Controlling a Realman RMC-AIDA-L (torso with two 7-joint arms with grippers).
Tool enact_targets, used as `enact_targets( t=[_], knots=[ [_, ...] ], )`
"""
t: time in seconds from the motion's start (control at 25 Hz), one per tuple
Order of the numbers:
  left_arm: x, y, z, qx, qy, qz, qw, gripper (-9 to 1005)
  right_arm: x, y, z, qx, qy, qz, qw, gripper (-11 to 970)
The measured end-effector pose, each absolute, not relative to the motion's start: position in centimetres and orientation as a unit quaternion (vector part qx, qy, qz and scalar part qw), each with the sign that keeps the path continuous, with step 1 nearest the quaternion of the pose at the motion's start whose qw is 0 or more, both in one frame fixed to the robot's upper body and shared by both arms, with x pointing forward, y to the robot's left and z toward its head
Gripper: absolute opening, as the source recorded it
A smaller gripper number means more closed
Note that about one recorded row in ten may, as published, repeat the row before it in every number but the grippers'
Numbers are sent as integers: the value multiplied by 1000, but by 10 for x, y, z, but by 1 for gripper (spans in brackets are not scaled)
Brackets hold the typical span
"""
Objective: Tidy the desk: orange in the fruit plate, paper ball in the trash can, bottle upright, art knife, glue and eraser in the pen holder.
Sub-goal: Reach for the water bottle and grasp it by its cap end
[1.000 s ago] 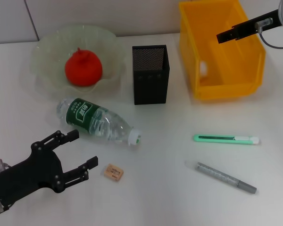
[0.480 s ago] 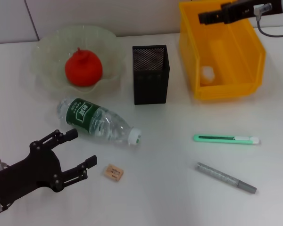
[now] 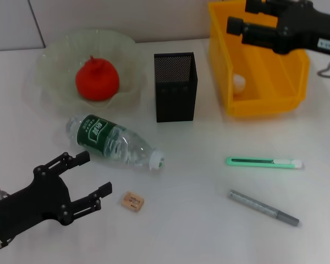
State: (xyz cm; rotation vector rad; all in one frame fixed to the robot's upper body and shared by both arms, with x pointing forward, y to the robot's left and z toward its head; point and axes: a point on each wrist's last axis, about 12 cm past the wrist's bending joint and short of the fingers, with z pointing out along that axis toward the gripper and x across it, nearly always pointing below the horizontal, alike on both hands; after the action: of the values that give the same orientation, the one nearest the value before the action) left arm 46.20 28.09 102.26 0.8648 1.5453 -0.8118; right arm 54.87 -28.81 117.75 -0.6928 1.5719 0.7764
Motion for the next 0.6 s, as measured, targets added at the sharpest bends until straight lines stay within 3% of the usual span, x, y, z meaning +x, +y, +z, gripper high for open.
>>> enact_targets(
  t=[0.6],
  knots=[
    [467,271,1032,368,662,-393,522,801,507,-283,1084,-357,638,354,584,710]
  ],
)
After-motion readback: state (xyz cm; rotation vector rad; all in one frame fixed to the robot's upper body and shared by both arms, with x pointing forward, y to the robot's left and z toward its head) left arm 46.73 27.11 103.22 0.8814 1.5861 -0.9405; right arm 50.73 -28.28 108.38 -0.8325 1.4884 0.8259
